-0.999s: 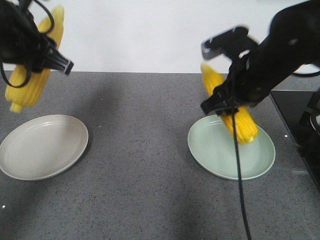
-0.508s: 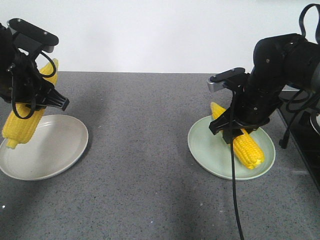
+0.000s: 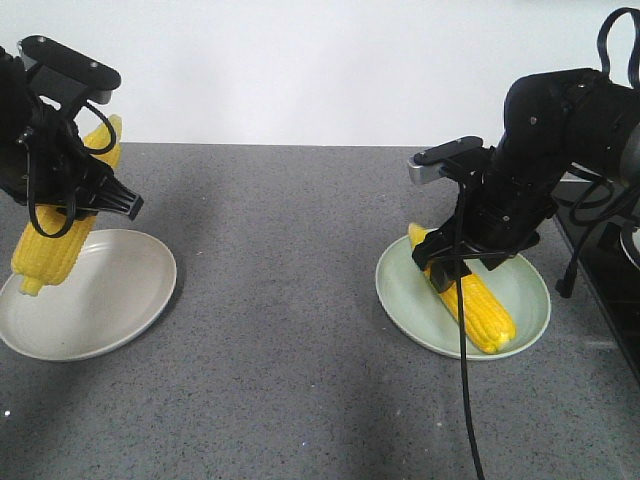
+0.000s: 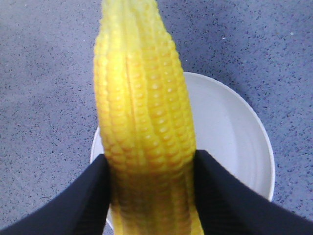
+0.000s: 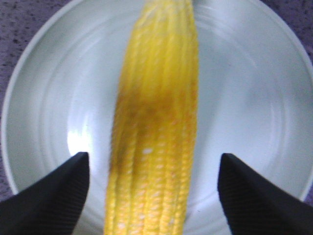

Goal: Distribute corn equally
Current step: 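Open both grippers to release the cobs onto the plates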

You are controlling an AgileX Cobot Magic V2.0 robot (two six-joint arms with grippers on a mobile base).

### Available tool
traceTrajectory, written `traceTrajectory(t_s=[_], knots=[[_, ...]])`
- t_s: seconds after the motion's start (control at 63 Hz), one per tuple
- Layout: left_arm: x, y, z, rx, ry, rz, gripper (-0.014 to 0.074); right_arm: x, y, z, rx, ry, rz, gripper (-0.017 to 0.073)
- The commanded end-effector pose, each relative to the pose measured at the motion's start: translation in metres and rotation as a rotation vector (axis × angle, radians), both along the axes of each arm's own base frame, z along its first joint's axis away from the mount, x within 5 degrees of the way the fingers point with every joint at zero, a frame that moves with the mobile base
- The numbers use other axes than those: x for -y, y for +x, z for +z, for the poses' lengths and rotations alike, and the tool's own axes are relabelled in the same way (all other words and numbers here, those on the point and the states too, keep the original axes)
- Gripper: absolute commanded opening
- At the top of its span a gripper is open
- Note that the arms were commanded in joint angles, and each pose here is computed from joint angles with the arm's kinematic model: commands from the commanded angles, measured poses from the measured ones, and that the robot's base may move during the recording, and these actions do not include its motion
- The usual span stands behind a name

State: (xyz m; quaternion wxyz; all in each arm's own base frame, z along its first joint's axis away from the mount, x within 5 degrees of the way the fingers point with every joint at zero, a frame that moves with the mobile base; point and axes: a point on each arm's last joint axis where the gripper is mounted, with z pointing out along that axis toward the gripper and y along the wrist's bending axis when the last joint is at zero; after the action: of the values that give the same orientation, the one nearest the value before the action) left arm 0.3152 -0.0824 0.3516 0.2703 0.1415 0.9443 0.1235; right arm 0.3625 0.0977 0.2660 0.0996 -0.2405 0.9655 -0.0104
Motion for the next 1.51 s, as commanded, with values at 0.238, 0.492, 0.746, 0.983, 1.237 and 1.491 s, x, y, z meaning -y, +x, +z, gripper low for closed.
traceTrajectory(t_s=[0.238,0.492,0.746,0.983,1.237,1.491], knots=[[-0.017,0.016,-0.006,-0.004,-0.107,0.089,0.0023,0.013,-0.006,0.027,0.071,-0.066,-0.074,0.0582],[-0.019,0.033,-0.034,-0.098,-0.142,0.133,0.0084,0.015,-0.012,0.038,0.092,-0.061,-0.079,0.0563],[-0.016,0.042,-0.056,-0.158,-0.132,0.153,0.0231,0.015,-0.015,0.05,0.147,-0.044,-0.078,0.0563],[-0.015,0.047,-0.068,-0.197,-0.124,0.157,0.0386,0.016,-0.018,0.056,0.167,-0.038,-0.078,0.0563],[-0.015,0.048,-0.069,-0.196,-0.123,0.157,0.0435,0.016,-0.018,0.058,0.186,-0.032,-0.077,0.0563],[-0.015,0.046,-0.069,-0.213,-0.117,0.161,0.0435,0.016,-0.018,0.058,0.186,-0.032,-0.077,0.0563]])
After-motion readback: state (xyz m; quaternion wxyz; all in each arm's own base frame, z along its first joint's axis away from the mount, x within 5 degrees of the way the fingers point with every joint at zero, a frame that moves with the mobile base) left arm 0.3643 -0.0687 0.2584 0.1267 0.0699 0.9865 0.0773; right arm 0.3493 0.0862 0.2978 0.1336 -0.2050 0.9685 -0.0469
